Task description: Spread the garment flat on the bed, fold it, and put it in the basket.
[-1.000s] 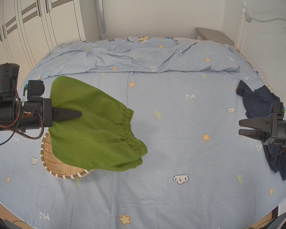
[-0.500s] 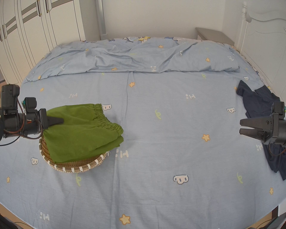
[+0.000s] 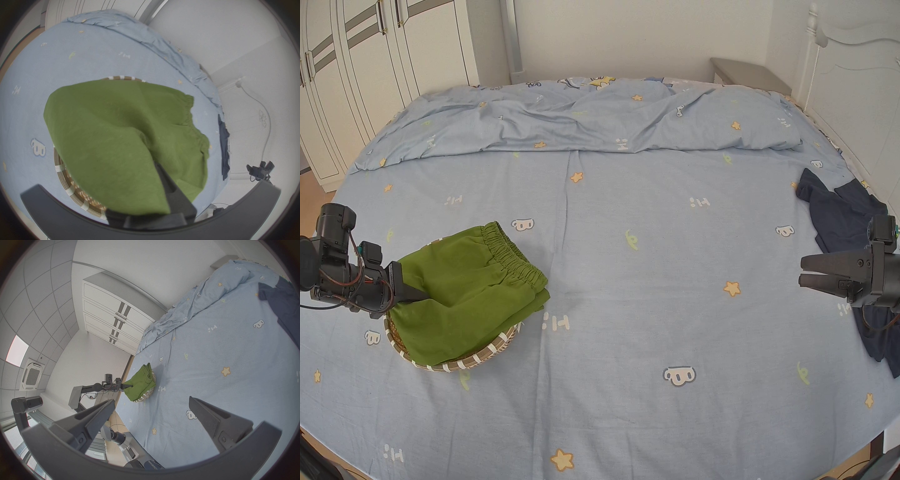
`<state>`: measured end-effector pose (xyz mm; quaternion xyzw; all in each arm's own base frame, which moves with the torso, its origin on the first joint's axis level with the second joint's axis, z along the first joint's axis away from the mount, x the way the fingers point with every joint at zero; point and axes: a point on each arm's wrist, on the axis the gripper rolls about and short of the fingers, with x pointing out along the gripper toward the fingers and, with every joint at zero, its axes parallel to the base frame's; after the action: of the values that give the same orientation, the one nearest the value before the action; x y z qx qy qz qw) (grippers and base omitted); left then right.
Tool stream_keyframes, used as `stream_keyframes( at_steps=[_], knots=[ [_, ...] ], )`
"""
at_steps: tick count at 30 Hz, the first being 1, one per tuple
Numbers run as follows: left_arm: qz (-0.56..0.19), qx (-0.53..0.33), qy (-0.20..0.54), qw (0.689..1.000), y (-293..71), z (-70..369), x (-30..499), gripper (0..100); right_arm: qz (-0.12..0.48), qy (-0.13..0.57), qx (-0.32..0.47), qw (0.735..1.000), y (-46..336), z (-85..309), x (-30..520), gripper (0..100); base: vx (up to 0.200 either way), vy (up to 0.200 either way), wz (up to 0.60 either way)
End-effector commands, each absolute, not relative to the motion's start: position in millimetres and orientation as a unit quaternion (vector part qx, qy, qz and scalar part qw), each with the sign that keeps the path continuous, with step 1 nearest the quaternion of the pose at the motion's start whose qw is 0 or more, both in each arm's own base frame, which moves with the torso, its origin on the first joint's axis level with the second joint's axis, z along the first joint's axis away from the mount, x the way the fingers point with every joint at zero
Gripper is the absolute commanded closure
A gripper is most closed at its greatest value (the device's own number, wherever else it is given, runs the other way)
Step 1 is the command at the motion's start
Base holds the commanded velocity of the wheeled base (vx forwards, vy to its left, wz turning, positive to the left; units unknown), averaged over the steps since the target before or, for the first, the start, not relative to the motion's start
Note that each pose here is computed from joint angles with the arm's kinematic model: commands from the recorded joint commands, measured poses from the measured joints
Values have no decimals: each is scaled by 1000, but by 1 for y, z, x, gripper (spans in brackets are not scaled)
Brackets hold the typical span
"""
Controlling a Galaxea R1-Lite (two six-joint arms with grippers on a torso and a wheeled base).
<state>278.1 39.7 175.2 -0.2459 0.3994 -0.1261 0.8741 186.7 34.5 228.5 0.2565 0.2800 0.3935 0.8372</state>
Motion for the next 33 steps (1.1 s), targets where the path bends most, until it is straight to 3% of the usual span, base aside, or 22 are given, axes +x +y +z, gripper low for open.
stream_keyframes(
  at_steps=[1, 16, 17, 27, 33],
  knots=[
    [-95, -245, 439, 859, 43, 155, 305, 100, 396, 282, 256, 836, 36, 228, 186, 0, 0, 0, 0],
    [-81, -245, 466, 846, 44, 135, 319, 100, 398, 285, 255, 834, 38, 227, 186, 0, 0, 0, 0],
    [-81, -246, 466, 846, 44, 136, 318, 0, 398, 285, 255, 834, 38, 227, 186, 0, 0, 0, 0],
    [-20, -217, 473, 854, 41, 175, 297, 0, 398, 283, 254, 835, 37, 227, 186, 0, 0, 0, 0],
    [13, -194, 476, 858, 31, 240, 248, 0, 403, 270, 248, 839, 37, 232, 178, 0, 0, 0, 0]
  ],
)
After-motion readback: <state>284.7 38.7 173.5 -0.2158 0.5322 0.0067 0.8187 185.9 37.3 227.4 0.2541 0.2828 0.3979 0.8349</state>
